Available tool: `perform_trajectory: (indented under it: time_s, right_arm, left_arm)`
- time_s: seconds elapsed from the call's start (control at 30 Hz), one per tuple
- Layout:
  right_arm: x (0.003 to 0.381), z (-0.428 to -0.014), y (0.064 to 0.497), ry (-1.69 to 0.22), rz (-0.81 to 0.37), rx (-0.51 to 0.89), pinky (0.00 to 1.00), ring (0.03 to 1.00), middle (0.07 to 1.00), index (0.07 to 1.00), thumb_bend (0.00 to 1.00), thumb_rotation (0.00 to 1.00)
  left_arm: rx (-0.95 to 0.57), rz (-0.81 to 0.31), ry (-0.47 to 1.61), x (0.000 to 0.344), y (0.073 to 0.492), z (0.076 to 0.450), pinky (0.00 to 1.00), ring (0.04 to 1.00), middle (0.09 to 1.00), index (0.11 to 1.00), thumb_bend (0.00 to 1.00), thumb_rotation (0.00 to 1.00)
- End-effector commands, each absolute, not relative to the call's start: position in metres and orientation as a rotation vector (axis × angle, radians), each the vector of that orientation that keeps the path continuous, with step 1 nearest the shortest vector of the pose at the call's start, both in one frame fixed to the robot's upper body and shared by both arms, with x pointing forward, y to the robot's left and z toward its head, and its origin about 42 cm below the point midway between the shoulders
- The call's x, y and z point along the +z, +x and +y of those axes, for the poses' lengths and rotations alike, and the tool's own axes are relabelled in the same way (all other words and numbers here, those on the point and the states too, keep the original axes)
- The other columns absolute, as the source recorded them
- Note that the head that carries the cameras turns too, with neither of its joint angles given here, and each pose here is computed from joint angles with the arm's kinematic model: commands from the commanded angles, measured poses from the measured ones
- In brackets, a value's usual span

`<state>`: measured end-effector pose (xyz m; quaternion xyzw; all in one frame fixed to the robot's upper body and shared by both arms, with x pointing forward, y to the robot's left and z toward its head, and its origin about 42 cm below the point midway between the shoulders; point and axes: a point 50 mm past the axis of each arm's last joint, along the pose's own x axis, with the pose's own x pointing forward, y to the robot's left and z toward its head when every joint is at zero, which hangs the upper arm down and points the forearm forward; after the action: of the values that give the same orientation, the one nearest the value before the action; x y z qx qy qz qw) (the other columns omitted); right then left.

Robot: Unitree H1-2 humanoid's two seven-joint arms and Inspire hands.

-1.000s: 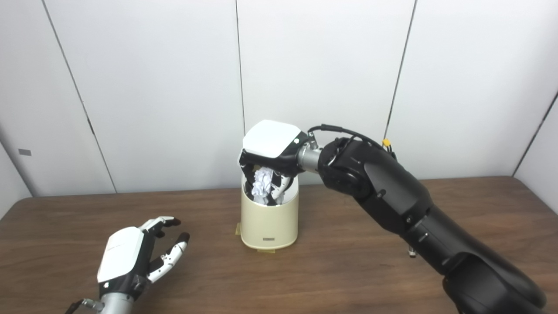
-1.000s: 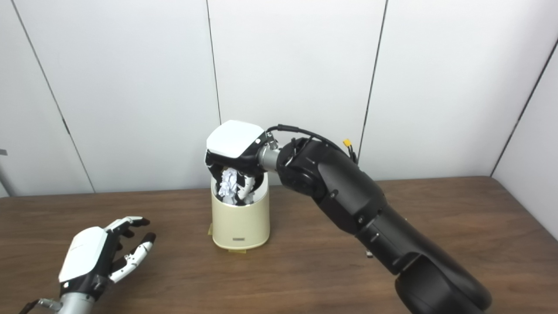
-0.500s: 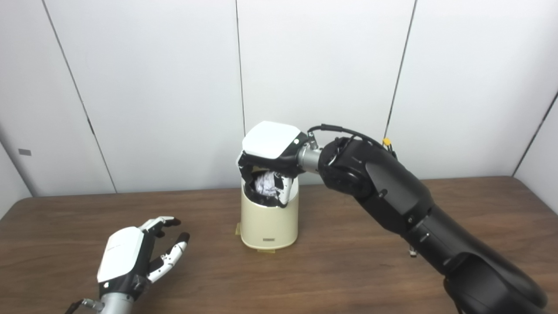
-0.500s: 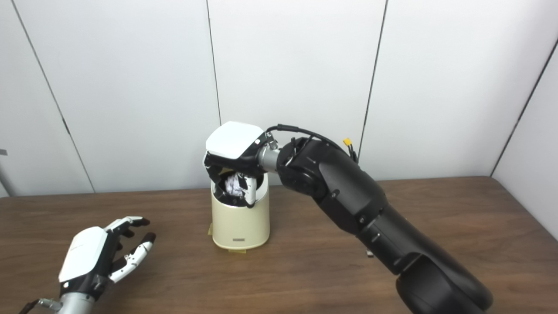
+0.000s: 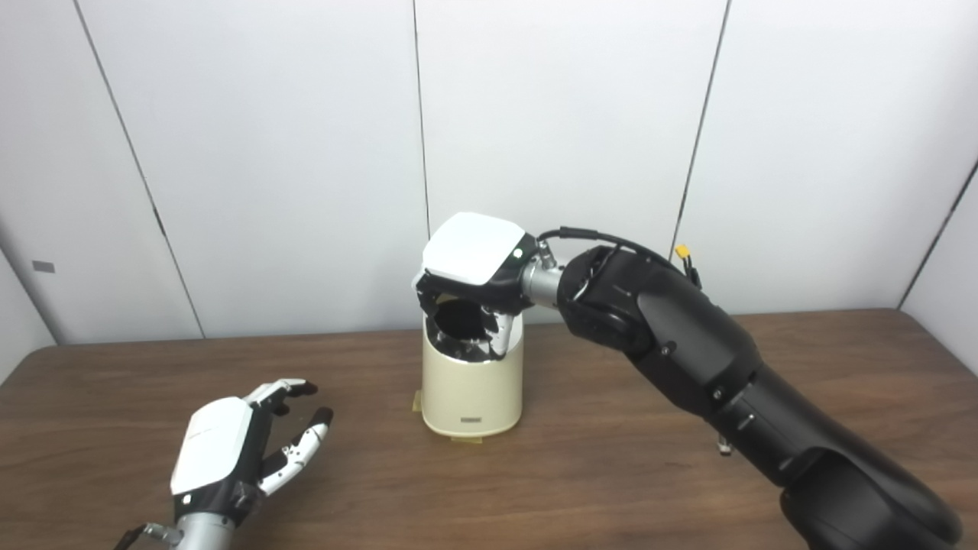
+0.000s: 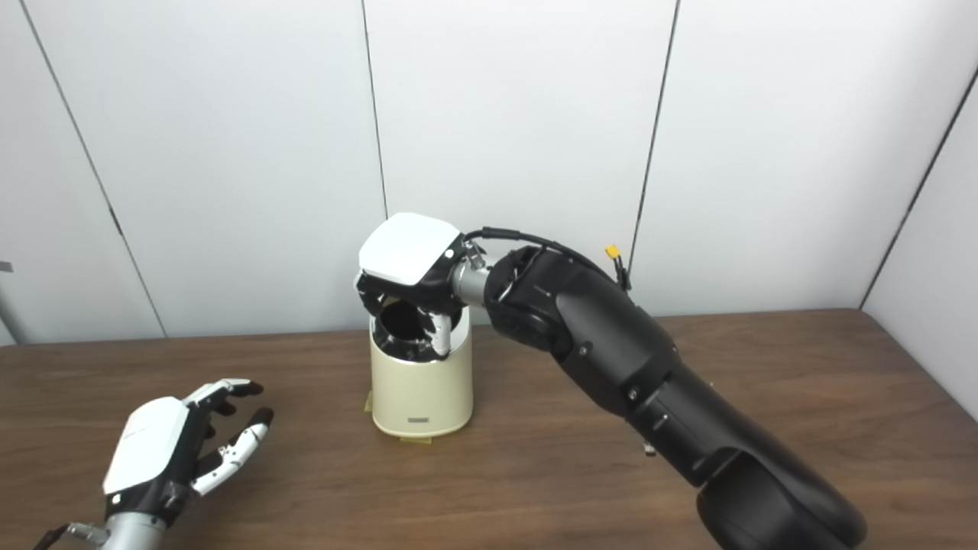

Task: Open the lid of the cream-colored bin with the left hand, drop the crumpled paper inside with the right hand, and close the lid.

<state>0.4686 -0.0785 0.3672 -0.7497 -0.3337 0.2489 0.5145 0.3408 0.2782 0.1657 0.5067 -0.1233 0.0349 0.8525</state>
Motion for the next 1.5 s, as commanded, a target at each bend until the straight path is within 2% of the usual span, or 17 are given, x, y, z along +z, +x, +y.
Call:
perform_trajectory:
  time_s: [0.0, 0.13, 0.33, 0.43, 0.5, 0.57, 0.7, 0.8, 0.93, 1.0, 1.07, 1.1, 1.17, 1.23, 1.37, 1.43, 1.47]
  right_arm:
    - [0.398, -0.080, 0.466, -1.791, -0.892, 0.514, 0.46, 0.621, 0.696, 0.622, 1.00, 0.10]
    - [0.403, -0.082, 0.467, -1.725, -0.884, 0.538, 0.46, 0.614, 0.685, 0.625, 1.00, 0.11]
    - [0.409, -0.086, 0.466, -1.609, -0.903, 0.537, 0.46, 0.599, 0.651, 0.611, 1.00, 0.22]
    - [0.408, -0.093, 0.466, -1.437, -1.025, 0.467, 0.43, 0.530, 0.577, 0.532, 0.96, 0.37]
    - [0.405, -0.096, 0.466, -1.333, -1.112, 0.390, 0.40, 0.473, 0.523, 0.465, 0.88, 0.46]
    - [0.400, -0.098, 0.467, -1.226, -1.174, 0.329, 0.33, 0.396, 0.447, 0.402, 0.83, 0.50]
    - [0.391, -0.102, 0.470, -1.056, -1.259, 0.206, 0.16, 0.216, 0.279, 0.261, 0.79, 0.51]
    - [0.386, -0.105, 0.471, -0.944, -1.292, 0.113, 0.09, 0.148, 0.202, 0.200, 0.75, 0.49]
    - [0.378, -0.118, 0.471, -0.795, -1.248, 0.068, 0.07, 0.122, 0.171, 0.164, 0.67, 0.47]
    - [0.373, -0.128, 0.467, -0.752, -1.185, 0.053, 0.10, 0.140, 0.197, 0.191, 0.62, 0.49]
    - [0.369, -0.137, 0.462, -0.714, -1.134, 0.034, 0.15, 0.199, 0.269, 0.274, 0.54, 0.51]
    - [0.367, -0.140, 0.460, -0.700, -1.124, 0.029, 0.17, 0.219, 0.293, 0.370, 0.52, 0.34]
    - [0.358, -0.148, 0.457, -0.644, -1.116, 0.019, 0.20, 0.252, 0.333, 0.448, 0.50, 0.21]
    - [0.346, -0.158, 0.452, -0.590, -1.095, -0.003, 0.25, 0.313, 0.398, 0.475, 0.49, 0.18]
    - [0.316, -0.179, 0.440, -0.511, -1.035, -0.049, 0.37, 0.457, 0.528, 0.488, 0.49, 0.17]
    - [0.294, -0.191, 0.434, -0.496, -0.973, -0.091, 0.46, 0.550, 0.605, 0.493, 0.49, 0.18]
    - [0.281, -0.197, 0.432, -0.490, -0.930, -0.106, 0.47, 0.555, 0.610, 0.493, 0.49, 0.18]
  left_arm:
    - [0.110, -0.337, 1.071, 0.184, 0.347, 0.281, 0.54, 0.684, 0.761, 0.755, 0.47, 0.80]
    - [0.113, -0.337, 1.069, 0.183, 0.347, 0.281, 0.53, 0.683, 0.760, 0.753, 0.48, 0.79]
    - [0.111, -0.331, 1.072, 0.184, 0.347, 0.282, 0.53, 0.681, 0.761, 0.756, 0.48, 0.80]
    - [0.111, -0.331, 1.072, 0.183, 0.348, 0.282, 0.53, 0.678, 0.762, 0.756, 0.48, 0.81]
    - [0.113, -0.334, 1.073, 0.183, 0.348, 0.282, 0.53, 0.674, 0.758, 0.754, 0.48, 0.81]
    - [0.114, -0.336, 1.072, 0.183, 0.347, 0.282, 0.53, 0.673, 0.757, 0.753, 0.48, 0.80]
    - [0.114, -0.335, 1.077, 0.183, 0.347, 0.282, 0.53, 0.678, 0.757, 0.753, 0.48, 0.81]
    - [0.112, -0.337, 1.076, 0.183, 0.347, 0.282, 0.54, 0.682, 0.757, 0.753, 0.47, 0.80]
    - [0.113, -0.331, 1.075, 0.183, 0.346, 0.282, 0.53, 0.681, 0.757, 0.755, 0.48, 0.80]
    - [0.114, -0.331, 1.076, 0.183, 0.347, 0.282, 0.53, 0.683, 0.760, 0.755, 0.48, 0.81]
    - [0.114, -0.334, 1.077, 0.183, 0.347, 0.283, 0.53, 0.674, 0.759, 0.752, 0.48, 0.81]
    - [0.113, -0.336, 1.078, 0.183, 0.346, 0.283, 0.53, 0.674, 0.758, 0.752, 0.47, 0.81]
    - [0.113, -0.340, 1.079, 0.183, 0.347, 0.283, 0.53, 0.676, 0.758, 0.751, 0.47, 0.82]
    - [0.115, -0.338, 1.079, 0.183, 0.347, 0.283, 0.53, 0.672, 0.756, 0.748, 0.47, 0.81]
    - [0.117, -0.332, 1.073, 0.183, 0.348, 0.284, 0.52, 0.672, 0.759, 0.749, 0.47, 0.82]
    - [0.117, -0.335, 1.074, 0.183, 0.349, 0.284, 0.52, 0.665, 0.757, 0.749, 0.47, 0.84]
    - [0.117, -0.339, 1.076, 0.182, 0.349, 0.285, 0.52, 0.665, 0.757, 0.749, 0.47, 0.84]
